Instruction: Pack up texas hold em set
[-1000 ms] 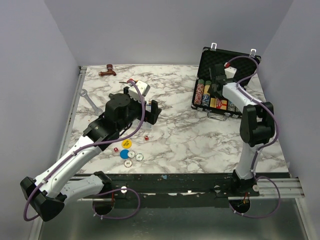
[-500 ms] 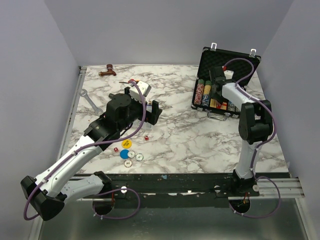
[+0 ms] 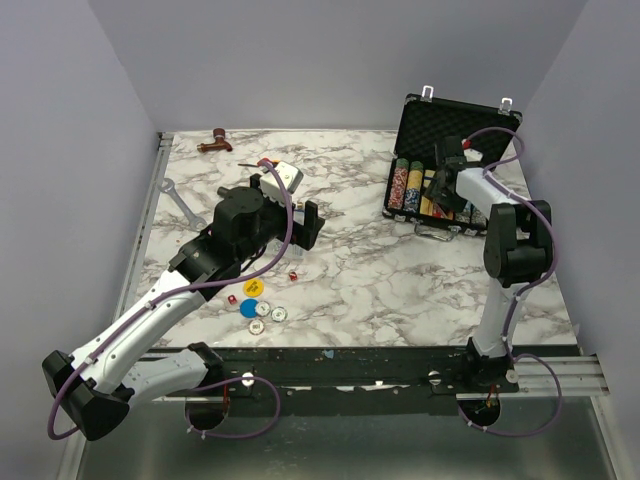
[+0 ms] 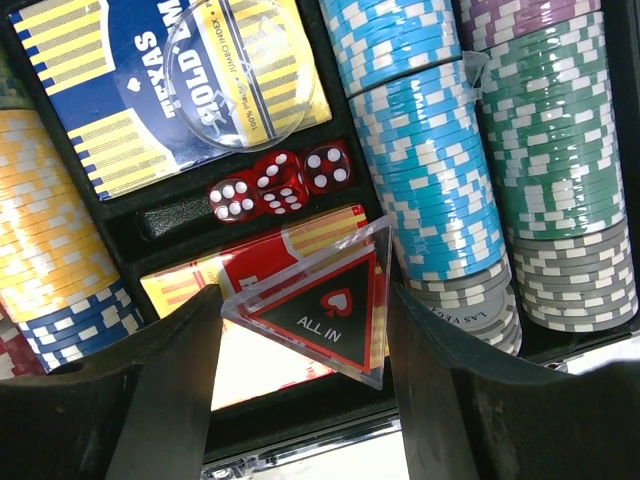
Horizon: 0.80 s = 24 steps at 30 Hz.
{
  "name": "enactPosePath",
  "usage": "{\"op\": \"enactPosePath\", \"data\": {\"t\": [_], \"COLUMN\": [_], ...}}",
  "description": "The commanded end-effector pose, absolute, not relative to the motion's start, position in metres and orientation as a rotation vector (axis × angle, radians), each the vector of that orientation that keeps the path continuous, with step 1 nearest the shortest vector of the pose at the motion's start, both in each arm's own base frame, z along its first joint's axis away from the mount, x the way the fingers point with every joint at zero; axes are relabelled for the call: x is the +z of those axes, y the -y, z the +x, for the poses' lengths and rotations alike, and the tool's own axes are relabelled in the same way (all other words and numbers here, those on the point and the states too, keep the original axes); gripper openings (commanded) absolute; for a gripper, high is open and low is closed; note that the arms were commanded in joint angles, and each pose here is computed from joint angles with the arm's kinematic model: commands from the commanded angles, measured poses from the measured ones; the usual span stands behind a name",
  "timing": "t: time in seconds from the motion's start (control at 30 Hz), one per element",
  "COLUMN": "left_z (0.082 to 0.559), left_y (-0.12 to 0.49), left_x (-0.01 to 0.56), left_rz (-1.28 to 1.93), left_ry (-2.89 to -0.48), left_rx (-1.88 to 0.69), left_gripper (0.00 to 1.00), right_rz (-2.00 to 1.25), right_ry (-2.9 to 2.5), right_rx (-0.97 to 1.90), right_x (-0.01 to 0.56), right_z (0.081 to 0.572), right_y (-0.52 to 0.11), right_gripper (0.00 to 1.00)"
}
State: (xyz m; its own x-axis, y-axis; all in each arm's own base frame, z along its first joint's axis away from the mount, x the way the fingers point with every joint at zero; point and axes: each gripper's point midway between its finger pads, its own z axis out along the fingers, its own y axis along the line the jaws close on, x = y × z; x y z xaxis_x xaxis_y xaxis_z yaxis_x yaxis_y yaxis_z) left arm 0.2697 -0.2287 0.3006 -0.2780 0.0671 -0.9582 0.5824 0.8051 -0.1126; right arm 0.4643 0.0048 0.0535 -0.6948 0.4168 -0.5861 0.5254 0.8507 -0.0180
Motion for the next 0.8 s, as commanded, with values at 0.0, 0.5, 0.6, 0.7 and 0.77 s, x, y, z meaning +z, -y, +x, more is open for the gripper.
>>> {"op": "enactPosePath", "data": {"t": [0.0,0.5,0.6,0.7,0.77], "left_z": [0.267,0.269,0.273,0.281,0.285], "left_y": [0.231,0.23,0.221,0.202,0.185], "left_x": [0.302,0.301,0.303,0.307,0.31], "left_rz": [0.511,0.499,0.454,0.356,0.282], "left_ry": [-1.795,-1.807,-1.805,-1.795,-1.782], "left_rx": [-0.548,-0.531,-0.491,-0.402,-0.328], "left_gripper": [0.99,0.99,0.99,0.99,0.99], "right_rz": [0.714,0.273,0.109,-0.023,-0.082], "right_ry": [-2.491,-2.385,-2.407,-2.426,-2.439], "right_rx": [-0.173,0.082,0.258,0.455,0.504], "right_x": [0.049,0.137,0.129,0.111,0.098], "right_z": [0.451,0.418,0.392,0.367,0.354], "right_y": [-0.017,-0.113,-0.186,-0.251,-0.284], "right_gripper": [0.65,0.88,0.88,0.86,0.86]}}
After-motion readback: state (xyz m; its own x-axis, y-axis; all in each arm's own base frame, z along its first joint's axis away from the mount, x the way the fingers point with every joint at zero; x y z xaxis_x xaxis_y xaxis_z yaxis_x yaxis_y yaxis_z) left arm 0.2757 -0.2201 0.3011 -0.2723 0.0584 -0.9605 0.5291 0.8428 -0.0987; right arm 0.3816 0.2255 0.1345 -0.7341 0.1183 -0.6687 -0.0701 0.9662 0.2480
